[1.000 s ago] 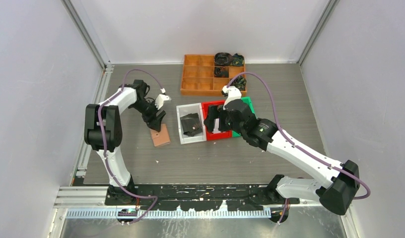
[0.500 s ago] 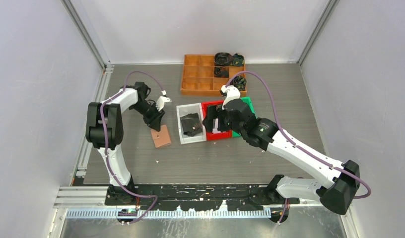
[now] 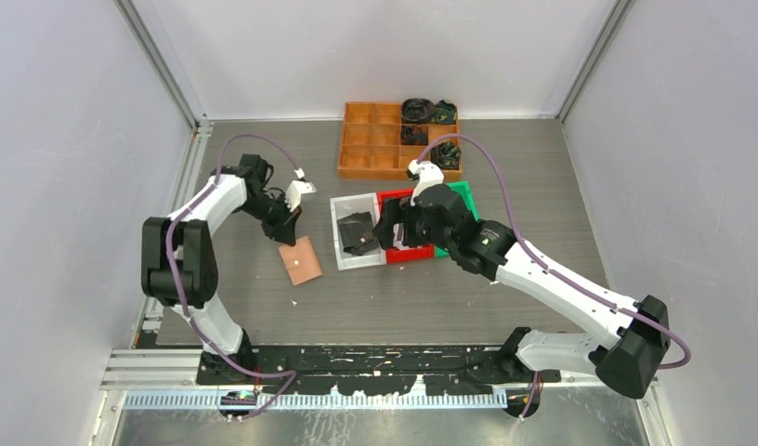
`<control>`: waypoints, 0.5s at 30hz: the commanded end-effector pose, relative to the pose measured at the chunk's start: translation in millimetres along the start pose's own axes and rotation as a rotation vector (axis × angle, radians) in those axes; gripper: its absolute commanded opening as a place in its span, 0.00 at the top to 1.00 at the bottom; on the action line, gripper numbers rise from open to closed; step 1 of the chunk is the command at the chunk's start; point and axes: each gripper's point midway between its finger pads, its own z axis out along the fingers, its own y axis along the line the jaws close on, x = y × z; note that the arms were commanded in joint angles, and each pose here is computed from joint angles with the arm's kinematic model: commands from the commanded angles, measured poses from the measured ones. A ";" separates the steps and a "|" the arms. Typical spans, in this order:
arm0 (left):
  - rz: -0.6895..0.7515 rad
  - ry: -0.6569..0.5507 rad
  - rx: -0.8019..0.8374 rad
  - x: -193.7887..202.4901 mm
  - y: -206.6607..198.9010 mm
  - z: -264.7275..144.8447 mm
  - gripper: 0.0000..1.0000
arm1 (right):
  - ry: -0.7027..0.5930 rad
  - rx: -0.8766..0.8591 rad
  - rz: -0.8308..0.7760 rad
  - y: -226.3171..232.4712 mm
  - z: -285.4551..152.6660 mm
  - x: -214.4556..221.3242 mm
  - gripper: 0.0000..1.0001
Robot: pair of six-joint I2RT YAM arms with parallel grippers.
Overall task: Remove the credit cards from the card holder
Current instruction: Pick up the card holder from the center of the board.
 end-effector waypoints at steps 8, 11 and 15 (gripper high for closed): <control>0.120 -0.218 0.027 -68.1 -92.4 -89.3 1.00 | 0.024 -0.320 0.057 63.6 18.7 4.0 0.00; 0.127 -0.276 0.030 -81.4 -113.4 -104.3 1.00 | -0.002 -0.405 0.025 74.1 18.7 5.7 0.00; 0.104 -0.351 0.057 -100.3 -141.1 -122.7 1.00 | -0.063 -0.510 -0.057 87.8 10.2 -2.1 0.01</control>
